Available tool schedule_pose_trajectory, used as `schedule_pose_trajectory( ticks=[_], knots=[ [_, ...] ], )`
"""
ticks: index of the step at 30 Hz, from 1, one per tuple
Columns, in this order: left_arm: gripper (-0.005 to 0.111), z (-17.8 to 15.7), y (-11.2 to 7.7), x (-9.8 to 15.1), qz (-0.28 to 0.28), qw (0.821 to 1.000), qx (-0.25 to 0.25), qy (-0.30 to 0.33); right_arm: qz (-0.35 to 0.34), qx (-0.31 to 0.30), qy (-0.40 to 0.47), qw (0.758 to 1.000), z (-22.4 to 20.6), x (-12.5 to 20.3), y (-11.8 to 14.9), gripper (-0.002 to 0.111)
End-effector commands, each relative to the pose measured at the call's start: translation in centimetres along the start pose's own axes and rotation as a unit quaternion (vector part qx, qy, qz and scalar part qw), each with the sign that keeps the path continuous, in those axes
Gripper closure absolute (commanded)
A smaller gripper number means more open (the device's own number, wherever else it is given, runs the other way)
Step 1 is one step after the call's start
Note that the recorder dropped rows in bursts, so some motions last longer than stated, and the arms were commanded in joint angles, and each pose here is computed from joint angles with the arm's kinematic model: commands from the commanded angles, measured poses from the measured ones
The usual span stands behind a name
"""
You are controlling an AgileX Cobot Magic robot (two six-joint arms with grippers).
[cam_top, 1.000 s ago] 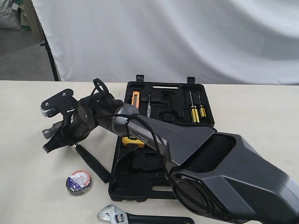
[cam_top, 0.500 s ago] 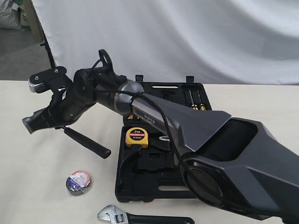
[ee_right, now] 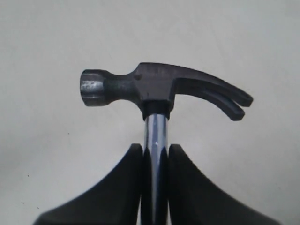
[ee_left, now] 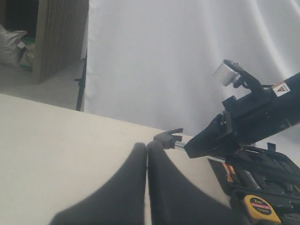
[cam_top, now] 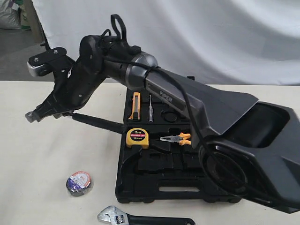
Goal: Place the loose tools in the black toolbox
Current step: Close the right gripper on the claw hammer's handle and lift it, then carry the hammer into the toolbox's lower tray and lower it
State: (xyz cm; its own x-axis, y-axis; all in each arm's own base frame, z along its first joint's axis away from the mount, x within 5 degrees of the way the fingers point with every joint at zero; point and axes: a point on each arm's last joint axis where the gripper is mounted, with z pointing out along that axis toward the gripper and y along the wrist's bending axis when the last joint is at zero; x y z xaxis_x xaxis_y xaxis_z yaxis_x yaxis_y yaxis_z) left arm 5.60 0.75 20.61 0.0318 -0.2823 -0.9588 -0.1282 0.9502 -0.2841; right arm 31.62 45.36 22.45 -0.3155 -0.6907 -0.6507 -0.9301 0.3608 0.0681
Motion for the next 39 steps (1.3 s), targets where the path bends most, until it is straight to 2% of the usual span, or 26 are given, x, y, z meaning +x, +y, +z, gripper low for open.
schedule_pose_trajectory(
  ticks=[1,4,11,17,23,25,26,29,30,35,39],
  knots=[
    [0.106,0.0,0.1,-0.2,0.000,1.000,-0.010,-0.010,0.012,-0.001,-0.019,1.000,-2.9,-0.8,-2.0,0.109],
    [0.106,0.0,0.1,-0.2,0.000,1.000,-0.010,-0.010,0.024,-0.009,-0.019,0.999,-3.7,-0.6,-3.2,0.109],
    [0.106,0.0,0.1,-0.2,0.000,1.000,-0.010,-0.010,0.029,-0.072,-0.031,0.996,-4.8,0.3,-4.0,0.109],
    [0.106,0.0,0.1,-0.2,0.000,1.000,-0.010,-0.010,0.036,-0.061,-0.016,0.997,-7.2,2.5,-5.0,0.109],
    [0.106,0.0,0.1,-0.2,0.000,1.000,-0.010,-0.010,0.007,-0.006,-0.052,0.999,-11.6,5.6,-4.4,0.109],
    [0.106,0.0,0.1,-0.2,0.000,1.000,-0.010,-0.010,-0.033,0.022,-0.054,0.998,-13.1,7.6,-4.1,0.109],
    [0.106,0.0,0.1,-0.2,0.000,1.000,-0.010,-0.010,-0.064,0.046,-0.050,0.996,-14.2,9.7,-3.7,0.109],
    [0.106,0.0,0.1,-0.2,0.000,1.000,-0.010,-0.010,-0.143,0.066,-0.023,0.987,-14.6,13.4,-3.0,0.109],
    [0.106,0.0,0.1,-0.2,0.000,1.000,-0.010,-0.010,-0.184,0.057,-0.002,0.981,-14.0,14.8,-2.8,0.109],
    [0.106,0.0,0.1,-0.2,0.000,1.000,-0.010,-0.010,-0.228,-0.017,0.064,0.972,-10.8,17.6,-2.5,0.109],
    [0.106,0.0,0.1,-0.2,0.000,1.000,-0.010,-0.010,-0.288,-0.060,0.090,0.952,-9.0,19.0,-2.5,0.109]
  ],
)
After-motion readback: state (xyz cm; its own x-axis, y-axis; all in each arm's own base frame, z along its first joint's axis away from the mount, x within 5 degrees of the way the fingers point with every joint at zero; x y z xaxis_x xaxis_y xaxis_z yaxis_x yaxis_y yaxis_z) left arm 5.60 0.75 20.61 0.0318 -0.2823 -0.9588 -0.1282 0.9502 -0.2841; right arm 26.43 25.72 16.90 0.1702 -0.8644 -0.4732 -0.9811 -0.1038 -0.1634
